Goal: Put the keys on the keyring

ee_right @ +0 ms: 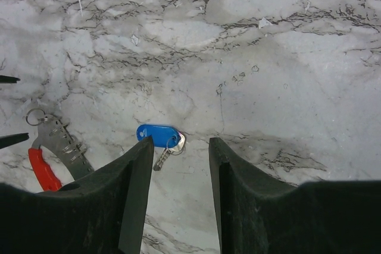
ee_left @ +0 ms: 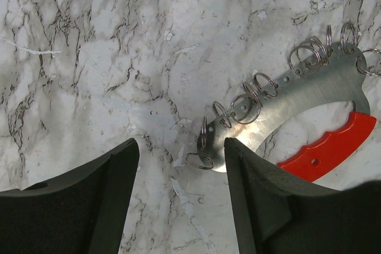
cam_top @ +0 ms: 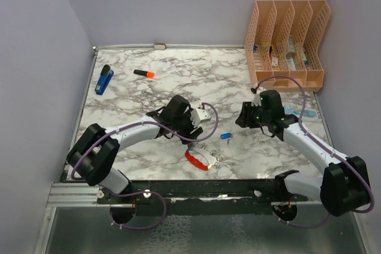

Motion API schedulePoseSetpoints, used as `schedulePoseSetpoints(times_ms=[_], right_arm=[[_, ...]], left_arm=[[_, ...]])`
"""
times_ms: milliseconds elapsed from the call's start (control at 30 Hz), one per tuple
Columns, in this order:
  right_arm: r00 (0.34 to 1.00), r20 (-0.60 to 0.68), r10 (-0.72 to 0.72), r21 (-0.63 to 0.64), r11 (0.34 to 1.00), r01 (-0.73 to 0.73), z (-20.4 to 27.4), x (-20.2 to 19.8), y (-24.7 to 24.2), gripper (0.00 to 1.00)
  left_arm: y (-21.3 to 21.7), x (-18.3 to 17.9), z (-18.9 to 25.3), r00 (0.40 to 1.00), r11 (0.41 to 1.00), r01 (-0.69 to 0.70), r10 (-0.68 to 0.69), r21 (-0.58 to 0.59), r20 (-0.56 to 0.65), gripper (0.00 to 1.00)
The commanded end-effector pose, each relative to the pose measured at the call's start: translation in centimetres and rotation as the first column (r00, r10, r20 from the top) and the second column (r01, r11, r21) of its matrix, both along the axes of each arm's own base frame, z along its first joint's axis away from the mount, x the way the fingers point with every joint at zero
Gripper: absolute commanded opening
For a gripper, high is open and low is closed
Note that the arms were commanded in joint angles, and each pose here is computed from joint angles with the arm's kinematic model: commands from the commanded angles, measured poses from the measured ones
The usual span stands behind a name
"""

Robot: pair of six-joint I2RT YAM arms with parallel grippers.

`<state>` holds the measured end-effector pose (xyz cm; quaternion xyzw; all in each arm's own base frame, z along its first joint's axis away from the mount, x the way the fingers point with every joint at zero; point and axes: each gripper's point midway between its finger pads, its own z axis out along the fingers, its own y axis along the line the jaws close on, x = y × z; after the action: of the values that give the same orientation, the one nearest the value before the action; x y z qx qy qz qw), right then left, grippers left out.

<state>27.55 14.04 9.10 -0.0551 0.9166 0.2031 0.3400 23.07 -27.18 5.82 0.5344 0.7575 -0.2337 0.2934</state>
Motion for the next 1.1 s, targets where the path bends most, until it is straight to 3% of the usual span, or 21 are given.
schedulePoseSetpoints(times_ms=[0,367,1067], right_arm=[[1.0,0.015,0.023,0.019,1.0,-0.023,0.2,0.4,0.8,0.42],[1.0,0.003,0.029,0.016,0.999,-0.029,-0.5,0.2,1.0,0.41],[1.0,-0.001,0.029,0.018,0.999,-0.029,-0.8,0.1,1.2,0.41]], left_arm=[[-0.8,-0.4,-0.7,0.999,0.999,0.03,-0.03,-0.021,-0.015,0.62],[-0.8,-1.3,-1.8,0.997,0.998,0.061,-0.061,-0.011,-0.057,0.56],[0.5,-1.2,-3.7,0.998,0.998,0.059,-0.058,0.03,-0.009,0.51]])
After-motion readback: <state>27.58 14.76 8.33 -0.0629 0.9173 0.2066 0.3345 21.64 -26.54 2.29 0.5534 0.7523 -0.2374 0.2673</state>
